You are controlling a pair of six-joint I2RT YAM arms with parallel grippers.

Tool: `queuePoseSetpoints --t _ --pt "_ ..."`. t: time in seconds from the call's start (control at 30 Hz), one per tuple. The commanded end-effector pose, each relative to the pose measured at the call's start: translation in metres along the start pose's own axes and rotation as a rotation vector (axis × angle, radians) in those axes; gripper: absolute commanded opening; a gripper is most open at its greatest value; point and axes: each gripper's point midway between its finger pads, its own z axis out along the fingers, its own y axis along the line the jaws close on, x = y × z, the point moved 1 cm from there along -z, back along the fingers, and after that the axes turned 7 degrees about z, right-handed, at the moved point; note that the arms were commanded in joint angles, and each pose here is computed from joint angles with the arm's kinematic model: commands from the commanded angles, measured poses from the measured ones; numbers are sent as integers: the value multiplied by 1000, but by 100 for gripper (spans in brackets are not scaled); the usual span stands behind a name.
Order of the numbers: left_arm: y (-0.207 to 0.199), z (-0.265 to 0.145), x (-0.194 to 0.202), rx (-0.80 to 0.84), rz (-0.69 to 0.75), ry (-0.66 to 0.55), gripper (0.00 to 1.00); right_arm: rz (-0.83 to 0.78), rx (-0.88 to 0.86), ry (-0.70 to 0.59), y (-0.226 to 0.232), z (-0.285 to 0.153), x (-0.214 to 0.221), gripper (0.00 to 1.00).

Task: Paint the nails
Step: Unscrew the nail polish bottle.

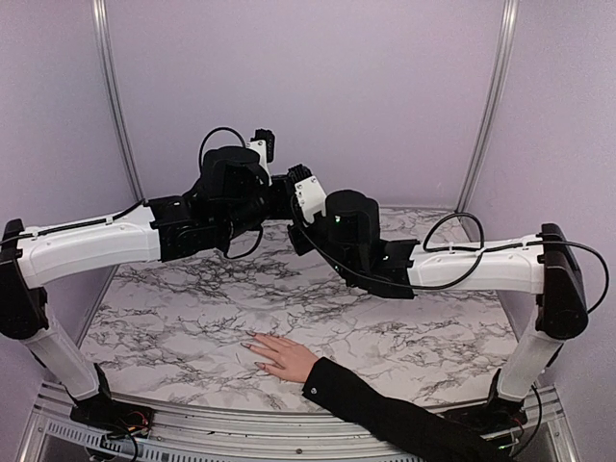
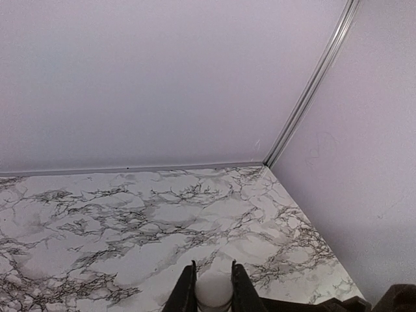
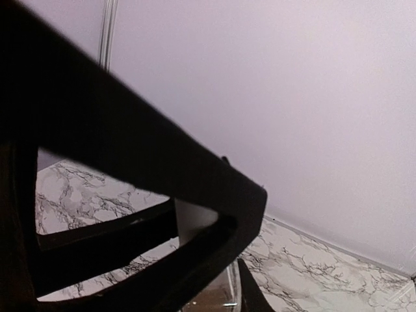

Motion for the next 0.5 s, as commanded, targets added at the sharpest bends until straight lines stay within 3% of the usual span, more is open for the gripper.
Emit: queuePoseSetpoints --t 0.0,0.27,0.3,0.47 --pt "-44 -7 4 106 -7 -1 0 39 70 -92 -7 2 -35 0" --pt "-43 -12 -5 113 13 -31 0 64 61 -101 -10 -5 -36 0" --pt "-43 -13 -6 113 18 -33 3 65 54 -101 -10 -5 -36 0" --pt "-30 -24 -27 107 32 -65 39 108 -8 -81 -13 -8 -38 0"
